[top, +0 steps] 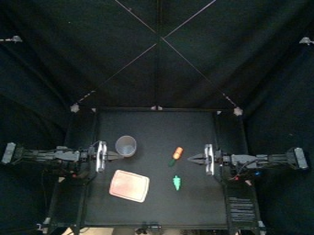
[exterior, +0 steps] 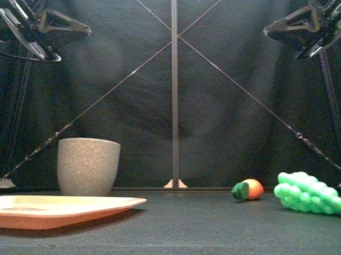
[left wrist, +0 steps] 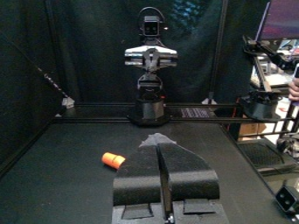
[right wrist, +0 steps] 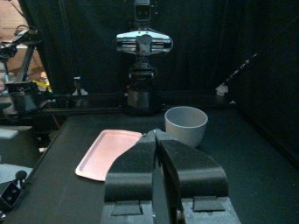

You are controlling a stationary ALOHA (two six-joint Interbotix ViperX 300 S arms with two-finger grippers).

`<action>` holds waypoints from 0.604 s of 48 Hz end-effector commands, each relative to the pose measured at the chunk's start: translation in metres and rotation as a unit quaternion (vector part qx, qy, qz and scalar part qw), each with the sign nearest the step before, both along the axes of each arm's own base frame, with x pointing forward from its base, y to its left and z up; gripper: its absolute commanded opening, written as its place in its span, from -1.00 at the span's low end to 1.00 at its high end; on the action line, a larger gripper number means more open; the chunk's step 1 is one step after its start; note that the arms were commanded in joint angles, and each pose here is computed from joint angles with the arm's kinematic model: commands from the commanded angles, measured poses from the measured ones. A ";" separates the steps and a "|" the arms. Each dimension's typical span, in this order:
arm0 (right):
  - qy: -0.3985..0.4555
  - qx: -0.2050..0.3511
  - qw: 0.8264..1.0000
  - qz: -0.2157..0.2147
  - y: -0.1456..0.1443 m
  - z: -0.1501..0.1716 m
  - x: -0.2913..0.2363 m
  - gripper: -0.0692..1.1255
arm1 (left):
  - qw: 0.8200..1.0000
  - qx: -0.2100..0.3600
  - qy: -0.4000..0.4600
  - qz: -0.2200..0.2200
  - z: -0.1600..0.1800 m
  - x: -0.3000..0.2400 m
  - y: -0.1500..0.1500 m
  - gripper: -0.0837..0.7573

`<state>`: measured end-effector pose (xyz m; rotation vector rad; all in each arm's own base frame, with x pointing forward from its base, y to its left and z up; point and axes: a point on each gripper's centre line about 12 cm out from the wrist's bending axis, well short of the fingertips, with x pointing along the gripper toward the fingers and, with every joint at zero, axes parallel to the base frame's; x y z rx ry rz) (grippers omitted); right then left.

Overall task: Pick the green grapes then place it in the grey bowl
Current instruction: Pick the green grapes

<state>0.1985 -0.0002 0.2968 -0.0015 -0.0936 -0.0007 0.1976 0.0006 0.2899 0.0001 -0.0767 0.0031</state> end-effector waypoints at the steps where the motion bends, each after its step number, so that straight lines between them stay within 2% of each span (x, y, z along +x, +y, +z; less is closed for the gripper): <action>1: 0.014 0.044 0.999 -0.002 -0.001 -0.005 0.006 -0.72 | 1.000 -0.001 0.020 0.001 0.000 0.003 0.000 -0.68; 8: 0.057 0.162 0.985 -0.020 -0.005 -0.025 0.017 -0.71 | 1.000 -0.002 0.031 0.001 -0.003 0.003 0.000 -0.67; 13: 0.113 0.238 0.964 -0.033 -0.005 -0.047 0.026 -0.69 | 0.999 0.001 0.036 0.002 -0.006 0.002 0.001 -0.67; 18: 0.172 0.302 0.937 -0.046 -0.002 -0.067 0.033 -0.57 | 0.999 0.000 0.043 0.009 -0.009 0.002 0.003 -0.67; 22: 0.214 0.350 0.910 -0.055 0.003 -0.083 0.038 -0.37 | 0.999 0.000 0.049 0.014 -0.014 0.001 0.006 -0.67; 24: 0.236 0.380 0.892 -0.062 0.007 -0.092 0.041 -0.19 | 0.999 0.000 0.051 0.016 -0.015 0.001 0.006 -0.67; 29: 0.274 0.419 0.863 -0.070 0.017 -0.107 0.049 0.26 | 0.998 0.000 0.057 0.019 -0.020 0.000 0.008 -0.67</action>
